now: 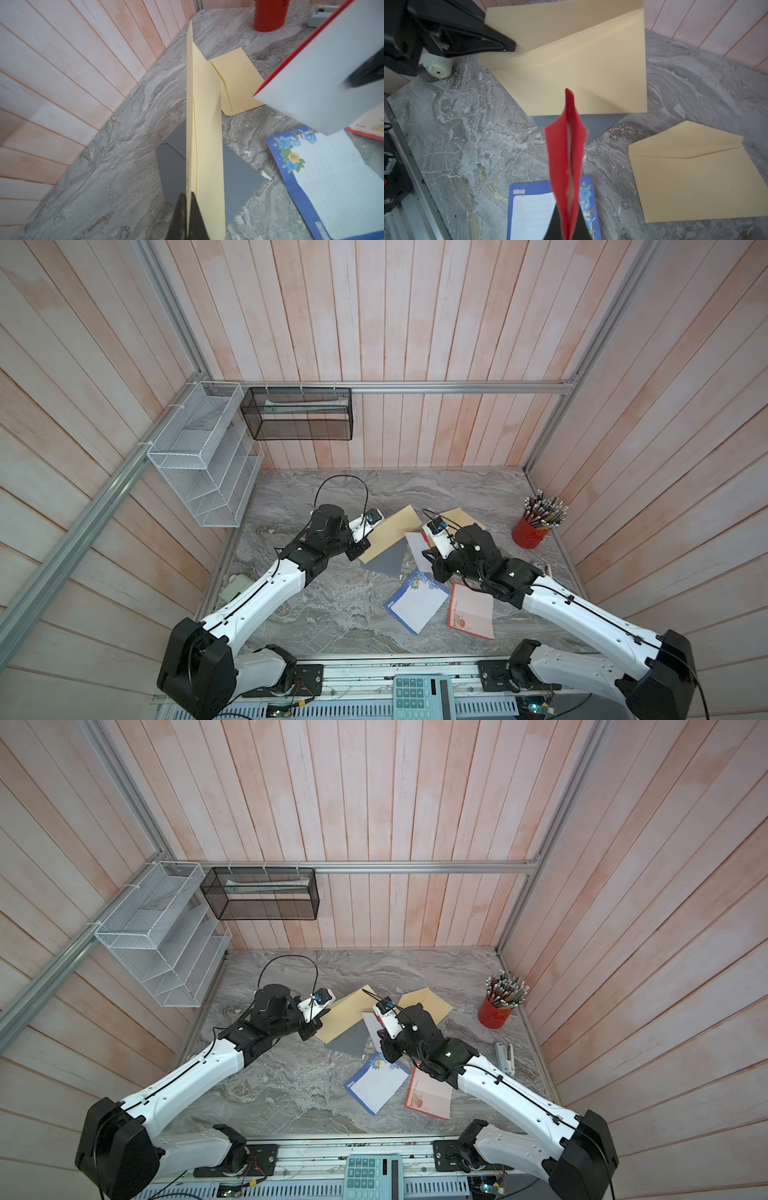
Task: Fold the letter paper in half and place it into the envelope
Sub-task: Pick up the envelope from the center of the board, then place the letter paper in the envelope.
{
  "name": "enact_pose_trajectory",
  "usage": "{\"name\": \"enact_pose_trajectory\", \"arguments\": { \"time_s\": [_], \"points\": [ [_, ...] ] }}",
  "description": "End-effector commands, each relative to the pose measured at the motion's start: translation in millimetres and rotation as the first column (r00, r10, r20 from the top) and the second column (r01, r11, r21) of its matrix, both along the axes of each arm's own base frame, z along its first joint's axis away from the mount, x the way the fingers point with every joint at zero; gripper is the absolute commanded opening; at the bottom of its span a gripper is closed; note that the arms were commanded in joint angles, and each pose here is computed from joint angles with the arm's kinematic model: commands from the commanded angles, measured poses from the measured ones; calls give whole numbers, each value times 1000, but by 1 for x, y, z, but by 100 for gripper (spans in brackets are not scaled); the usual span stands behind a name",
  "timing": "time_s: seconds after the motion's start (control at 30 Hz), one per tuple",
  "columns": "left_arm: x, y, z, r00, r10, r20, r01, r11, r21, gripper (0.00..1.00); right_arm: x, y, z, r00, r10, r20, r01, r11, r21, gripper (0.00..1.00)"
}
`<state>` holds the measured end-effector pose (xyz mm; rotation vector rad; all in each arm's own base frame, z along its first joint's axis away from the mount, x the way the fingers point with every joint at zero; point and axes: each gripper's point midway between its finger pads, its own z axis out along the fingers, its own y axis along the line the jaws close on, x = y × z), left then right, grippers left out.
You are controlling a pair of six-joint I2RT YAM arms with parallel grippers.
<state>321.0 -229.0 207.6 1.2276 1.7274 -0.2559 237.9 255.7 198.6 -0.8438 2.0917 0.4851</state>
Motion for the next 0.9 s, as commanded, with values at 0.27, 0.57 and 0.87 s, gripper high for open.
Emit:
{"name": "enact_pose_trajectory", "arguments": {
  "time_s": [0.27,0.57,0.87],
  "points": [
    [-35,-10,-22,957,-275,-94,286,951,122,0,-8,-6,8,948,213,237,-143,949,-282,0],
    [-24,-17,-27,952,-257,-169,281,950,139,0,-1,0,27,859,334,389,-181,907,-380,0],
    [-42,-25,-39,905,-355,-235,385,918,93,0,-33,21,21,730,554,401,-394,820,-416,0]
  ]
}}
